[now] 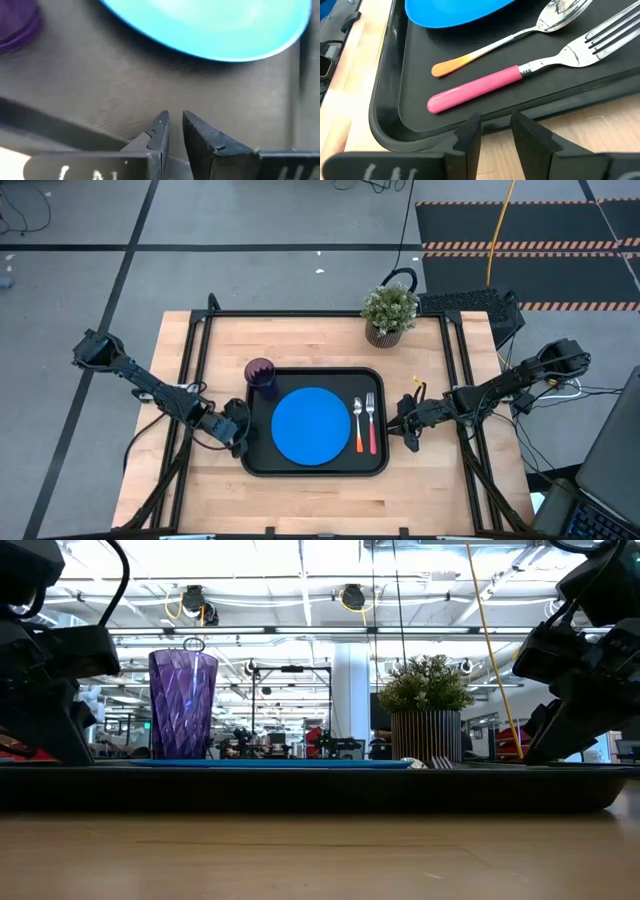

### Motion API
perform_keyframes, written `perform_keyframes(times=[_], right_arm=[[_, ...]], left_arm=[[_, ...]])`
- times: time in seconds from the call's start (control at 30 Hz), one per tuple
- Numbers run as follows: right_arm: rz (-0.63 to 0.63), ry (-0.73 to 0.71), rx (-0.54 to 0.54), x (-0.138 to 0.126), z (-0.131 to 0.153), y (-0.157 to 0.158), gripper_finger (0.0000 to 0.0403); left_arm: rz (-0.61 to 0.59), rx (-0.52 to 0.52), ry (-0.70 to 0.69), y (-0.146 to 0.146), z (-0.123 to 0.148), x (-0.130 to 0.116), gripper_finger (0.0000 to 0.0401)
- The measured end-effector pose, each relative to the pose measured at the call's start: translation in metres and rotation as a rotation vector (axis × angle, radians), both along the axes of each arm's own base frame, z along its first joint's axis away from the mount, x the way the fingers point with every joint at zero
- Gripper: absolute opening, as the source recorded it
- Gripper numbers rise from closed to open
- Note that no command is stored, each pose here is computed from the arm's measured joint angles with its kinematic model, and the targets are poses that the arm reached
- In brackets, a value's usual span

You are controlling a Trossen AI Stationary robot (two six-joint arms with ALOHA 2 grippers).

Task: Pick and place plate/cup/fork/spoon on tray
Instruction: Adjust the black serving tray

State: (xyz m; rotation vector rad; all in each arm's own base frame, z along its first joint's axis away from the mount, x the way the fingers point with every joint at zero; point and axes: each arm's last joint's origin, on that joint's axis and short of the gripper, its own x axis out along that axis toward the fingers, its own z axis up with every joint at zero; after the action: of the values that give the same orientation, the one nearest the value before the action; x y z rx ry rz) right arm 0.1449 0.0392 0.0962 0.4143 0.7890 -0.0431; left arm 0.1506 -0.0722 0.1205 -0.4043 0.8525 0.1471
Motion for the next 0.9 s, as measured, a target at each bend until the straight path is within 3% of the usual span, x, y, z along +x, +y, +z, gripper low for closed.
perform_keyframes(times=[0.13, 0.23, 0.47, 0.9], right_arm=[[0.0, -0.004, 0.002, 0.0, 0.001, 0.0, 0.0107], [0.0, -0.001, 0.002, 0.0, 0.0, 0.0, 0.0107], [-0.002, 0.033, -0.002, -0.003, -0.003, -0.001, 0.0107], [0.001, 0.03, 0.004, -0.003, -0.002, -0.001, 0.0107]], left_arm=[[-0.06, -0.028, -0.033, -0.004, 0.005, 0.004, 0.0056], [-0.101, 0.009, -0.017, -0.007, 0.016, 0.009, 0.0055], [-0.055, 0.116, 0.188, -0.007, 0.05, 0.012, 0.0055], [-0.001, 0.005, 0.33, -0.014, 0.052, -0.001, 0.0055]])
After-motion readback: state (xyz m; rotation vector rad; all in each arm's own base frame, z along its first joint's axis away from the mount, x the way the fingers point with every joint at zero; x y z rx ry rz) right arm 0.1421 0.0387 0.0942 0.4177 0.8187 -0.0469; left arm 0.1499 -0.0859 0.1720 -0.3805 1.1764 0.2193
